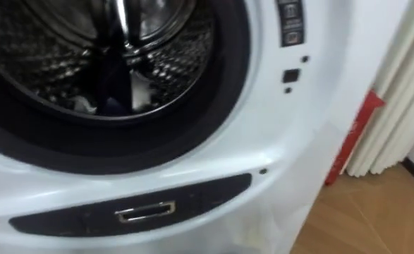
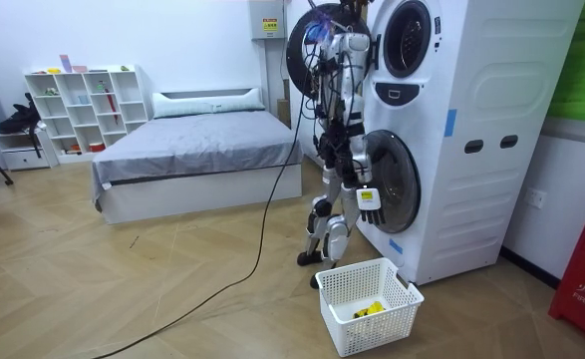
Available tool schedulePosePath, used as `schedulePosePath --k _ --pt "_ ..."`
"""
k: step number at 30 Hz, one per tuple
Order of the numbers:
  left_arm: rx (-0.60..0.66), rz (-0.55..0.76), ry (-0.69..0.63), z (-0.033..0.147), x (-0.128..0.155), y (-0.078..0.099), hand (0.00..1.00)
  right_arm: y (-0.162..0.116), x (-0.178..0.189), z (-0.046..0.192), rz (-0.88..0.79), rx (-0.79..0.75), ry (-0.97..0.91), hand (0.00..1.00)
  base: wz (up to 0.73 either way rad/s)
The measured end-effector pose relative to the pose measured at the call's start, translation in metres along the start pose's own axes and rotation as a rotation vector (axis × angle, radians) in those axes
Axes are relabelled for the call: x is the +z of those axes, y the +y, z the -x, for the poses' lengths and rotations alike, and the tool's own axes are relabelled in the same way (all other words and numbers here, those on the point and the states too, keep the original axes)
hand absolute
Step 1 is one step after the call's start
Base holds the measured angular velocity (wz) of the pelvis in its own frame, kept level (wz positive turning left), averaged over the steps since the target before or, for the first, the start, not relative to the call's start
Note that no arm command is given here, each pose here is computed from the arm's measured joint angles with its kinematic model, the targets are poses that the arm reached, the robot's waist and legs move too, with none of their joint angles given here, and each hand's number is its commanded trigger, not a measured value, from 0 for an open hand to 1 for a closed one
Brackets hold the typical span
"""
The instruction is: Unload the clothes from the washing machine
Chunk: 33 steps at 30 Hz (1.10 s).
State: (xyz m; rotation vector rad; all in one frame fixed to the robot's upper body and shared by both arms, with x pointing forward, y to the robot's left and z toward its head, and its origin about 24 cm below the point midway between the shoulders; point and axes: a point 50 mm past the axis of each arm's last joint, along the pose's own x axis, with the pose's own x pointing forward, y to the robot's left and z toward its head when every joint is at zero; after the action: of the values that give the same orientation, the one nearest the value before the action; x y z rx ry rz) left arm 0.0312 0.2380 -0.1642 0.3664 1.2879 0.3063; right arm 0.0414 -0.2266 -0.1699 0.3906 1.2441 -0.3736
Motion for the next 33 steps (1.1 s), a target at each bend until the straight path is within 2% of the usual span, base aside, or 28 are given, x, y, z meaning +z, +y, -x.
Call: schedulePosePath --k 18,23,24,27,29,33 --pt "0.006 -0.033 0.004 -0.001 0.001 0.003 0.0 0.008 -0.003 -0.001 0.142 0.023 0.036 0.0 0.05" --pt "0.024 -0.086 -0.097 -0.004 0.03 0.011 0.0 0.008 0.004 -0.002 0.207 0.029 0.014 0.0 -0.01" --pt "0.02 -0.084 -0.134 -0.005 0.042 0.009 0.0 0.006 0.008 -0.002 0.218 0.024 0.002 0.0 -0.18" --pt "-0.027 -0.084 -0.141 -0.004 0.047 0.0 0.0 -0.002 0.021 0.0 0.256 -0.008 -0.032 0.0 -0.4" --pt "-0.048 -0.102 -0.186 -0.003 0.062 -0.004 0.0 -0.004 0.024 0.0 0.259 -0.02 -0.047 0.0 0.02" --pt "-0.086 -0.131 -0.314 0.0 0.107 -0.013 0.0 -0.004 0.021 0.001 0.165 -0.022 -0.065 0.0 0.21"
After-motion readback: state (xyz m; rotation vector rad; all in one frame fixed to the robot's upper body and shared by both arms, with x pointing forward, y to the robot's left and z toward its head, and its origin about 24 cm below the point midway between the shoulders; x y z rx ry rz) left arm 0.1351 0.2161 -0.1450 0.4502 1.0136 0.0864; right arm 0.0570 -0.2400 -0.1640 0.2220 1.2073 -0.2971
